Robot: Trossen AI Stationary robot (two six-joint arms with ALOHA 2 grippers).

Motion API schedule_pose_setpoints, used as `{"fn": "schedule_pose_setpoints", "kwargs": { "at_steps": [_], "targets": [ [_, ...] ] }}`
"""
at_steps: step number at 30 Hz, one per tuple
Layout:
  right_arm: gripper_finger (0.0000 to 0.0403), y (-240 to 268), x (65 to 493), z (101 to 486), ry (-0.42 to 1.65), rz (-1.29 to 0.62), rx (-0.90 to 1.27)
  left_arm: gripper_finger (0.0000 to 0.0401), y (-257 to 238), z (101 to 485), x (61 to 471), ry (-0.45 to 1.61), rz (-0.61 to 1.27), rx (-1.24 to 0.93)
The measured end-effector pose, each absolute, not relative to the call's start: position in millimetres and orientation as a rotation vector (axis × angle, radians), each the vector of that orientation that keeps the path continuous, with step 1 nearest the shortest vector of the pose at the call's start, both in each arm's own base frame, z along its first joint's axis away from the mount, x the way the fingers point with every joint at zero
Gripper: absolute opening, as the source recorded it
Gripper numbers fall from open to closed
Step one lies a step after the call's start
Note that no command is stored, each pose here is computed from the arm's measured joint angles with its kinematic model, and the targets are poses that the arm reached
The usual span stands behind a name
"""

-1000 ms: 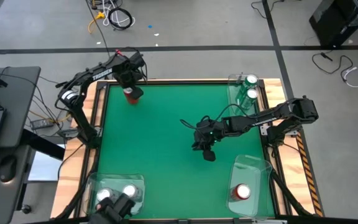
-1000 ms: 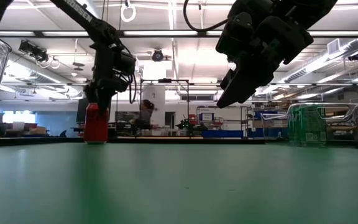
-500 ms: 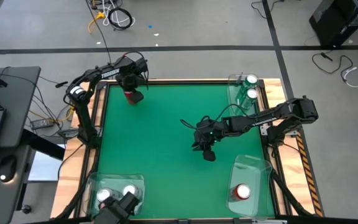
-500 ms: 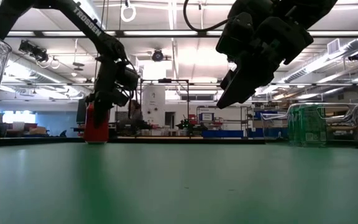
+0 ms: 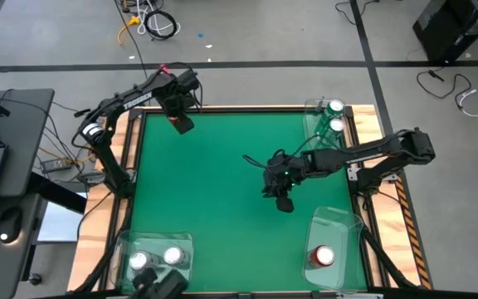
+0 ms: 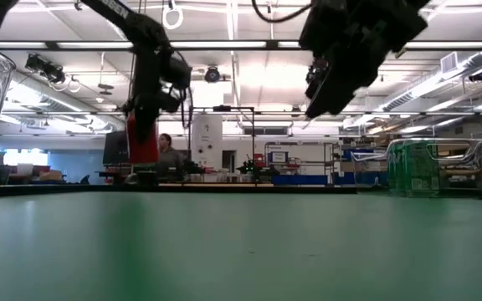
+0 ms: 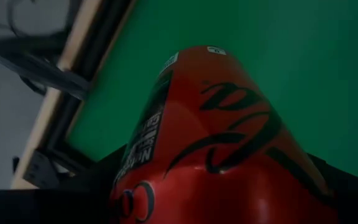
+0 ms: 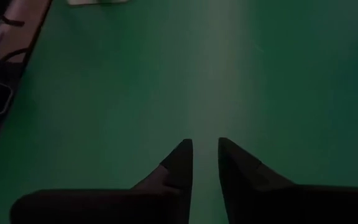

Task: Sort soda cans
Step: Put the red-black soda can into the top center transparent bin

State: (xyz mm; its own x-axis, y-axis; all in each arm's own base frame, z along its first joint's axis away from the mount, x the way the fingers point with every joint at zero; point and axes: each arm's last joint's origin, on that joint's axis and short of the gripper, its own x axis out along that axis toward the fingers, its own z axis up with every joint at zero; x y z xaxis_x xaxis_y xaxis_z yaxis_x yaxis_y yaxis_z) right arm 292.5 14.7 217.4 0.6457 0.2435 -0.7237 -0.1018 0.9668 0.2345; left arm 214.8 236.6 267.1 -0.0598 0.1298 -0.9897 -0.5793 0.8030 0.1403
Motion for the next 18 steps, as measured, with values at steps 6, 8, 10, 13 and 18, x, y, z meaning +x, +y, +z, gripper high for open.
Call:
{"fn": "schedule_pose_setpoints", "kwargs": {
  "at_steps": [6, 8, 10, 13, 18],
  "targets": [
    [0.0039, 31.6, 274.5, 257.4, 0.981, 0.185, 0.194, 0.0293, 202.0, 304.3, 231.8, 1.401, 0.561, -0.28],
    [0.003, 39.7, 267.5, 270.4, 1.036, 0.151, 0.197, 0.0293, 189.5, 311.8, 236.9, 1.366, 0.541, -0.26],
    [0.0022, 48.8, 259.1, 282.1, 1.103, 0.122, 0.212, 0.0293, 178.1, 316.2, 240.5, 1.349, 0.51, -0.26],
    [0.0007, 64.2, 246.4, 298.7, 1.193, 0.107, 0.257, 0.0293, 163.0, 319.4, 246.8, 1.344, 0.485, -0.244],
    [0.0001, 90.4, 223.2, 309.8, 1.363, 0.071, 0.342, 0.0293, 143.0, 321.0, 257.4, 1.339, 0.451, -0.212]
  ]
}}
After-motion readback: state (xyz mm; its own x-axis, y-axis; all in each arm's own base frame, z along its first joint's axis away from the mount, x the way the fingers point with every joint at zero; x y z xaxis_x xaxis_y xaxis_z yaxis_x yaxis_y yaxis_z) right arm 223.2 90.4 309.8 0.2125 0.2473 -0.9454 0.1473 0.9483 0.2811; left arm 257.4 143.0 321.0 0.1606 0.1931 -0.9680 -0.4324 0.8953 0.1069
